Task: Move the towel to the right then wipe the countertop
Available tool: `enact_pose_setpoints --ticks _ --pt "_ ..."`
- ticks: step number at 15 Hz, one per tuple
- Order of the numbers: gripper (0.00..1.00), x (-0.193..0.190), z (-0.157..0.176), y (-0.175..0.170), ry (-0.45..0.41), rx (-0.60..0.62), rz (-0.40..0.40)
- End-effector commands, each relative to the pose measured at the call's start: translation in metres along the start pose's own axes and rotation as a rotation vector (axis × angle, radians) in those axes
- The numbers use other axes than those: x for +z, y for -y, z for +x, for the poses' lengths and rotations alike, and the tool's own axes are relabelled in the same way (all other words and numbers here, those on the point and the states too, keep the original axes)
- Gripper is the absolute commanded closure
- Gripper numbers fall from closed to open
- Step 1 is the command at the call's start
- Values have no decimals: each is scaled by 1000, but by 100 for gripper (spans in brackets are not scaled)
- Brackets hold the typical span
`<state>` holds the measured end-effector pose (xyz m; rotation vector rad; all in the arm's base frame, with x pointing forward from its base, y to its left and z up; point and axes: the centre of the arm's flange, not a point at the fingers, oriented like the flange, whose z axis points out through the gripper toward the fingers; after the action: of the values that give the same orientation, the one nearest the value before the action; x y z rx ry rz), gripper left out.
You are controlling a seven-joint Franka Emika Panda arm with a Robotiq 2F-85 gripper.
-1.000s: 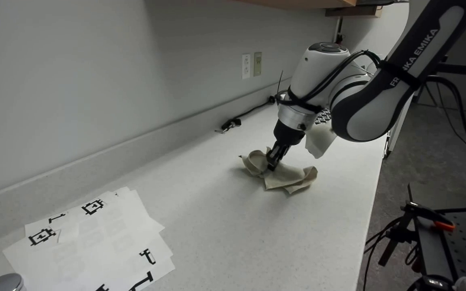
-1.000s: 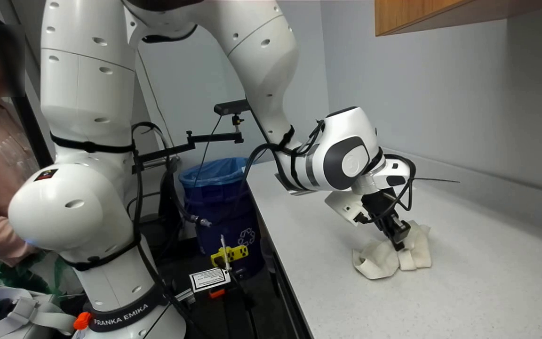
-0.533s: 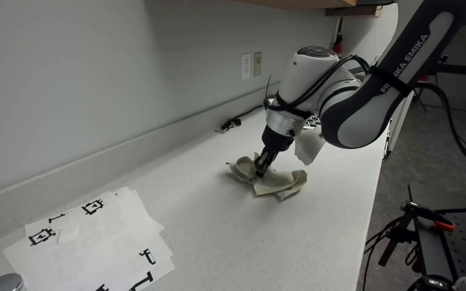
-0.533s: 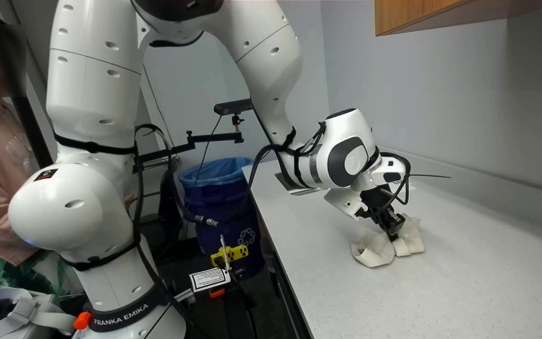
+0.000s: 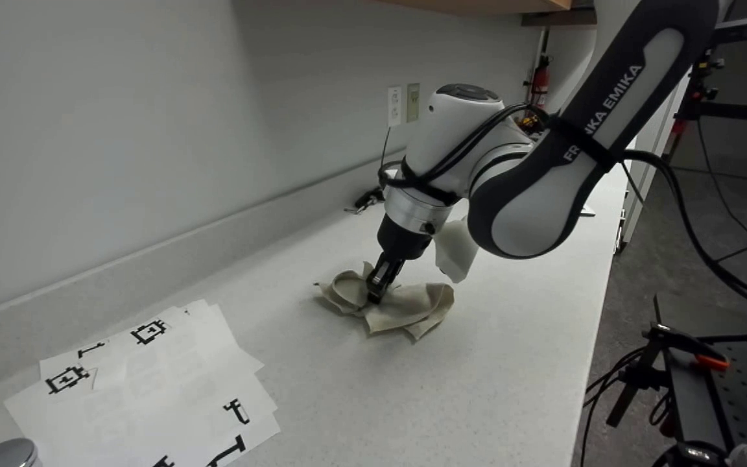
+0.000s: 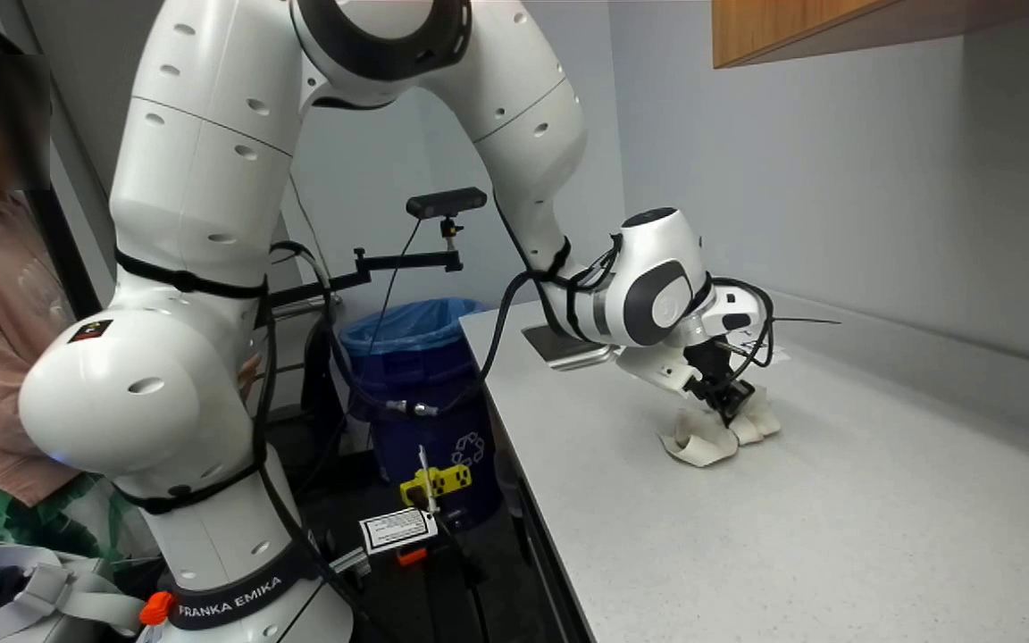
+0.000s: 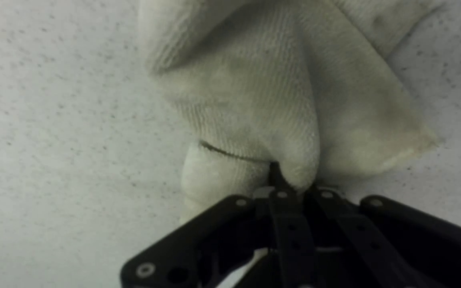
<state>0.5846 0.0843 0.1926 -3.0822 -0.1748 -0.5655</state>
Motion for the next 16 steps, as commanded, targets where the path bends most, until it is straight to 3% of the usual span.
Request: enact_pose_setpoints --ticks 1,9,16 --pt "98 14 17 3 -3 -42 28" --pt "98 5 5 -59 -1 19 -63" --pt "98 -7 -28 -129 5 131 -159"
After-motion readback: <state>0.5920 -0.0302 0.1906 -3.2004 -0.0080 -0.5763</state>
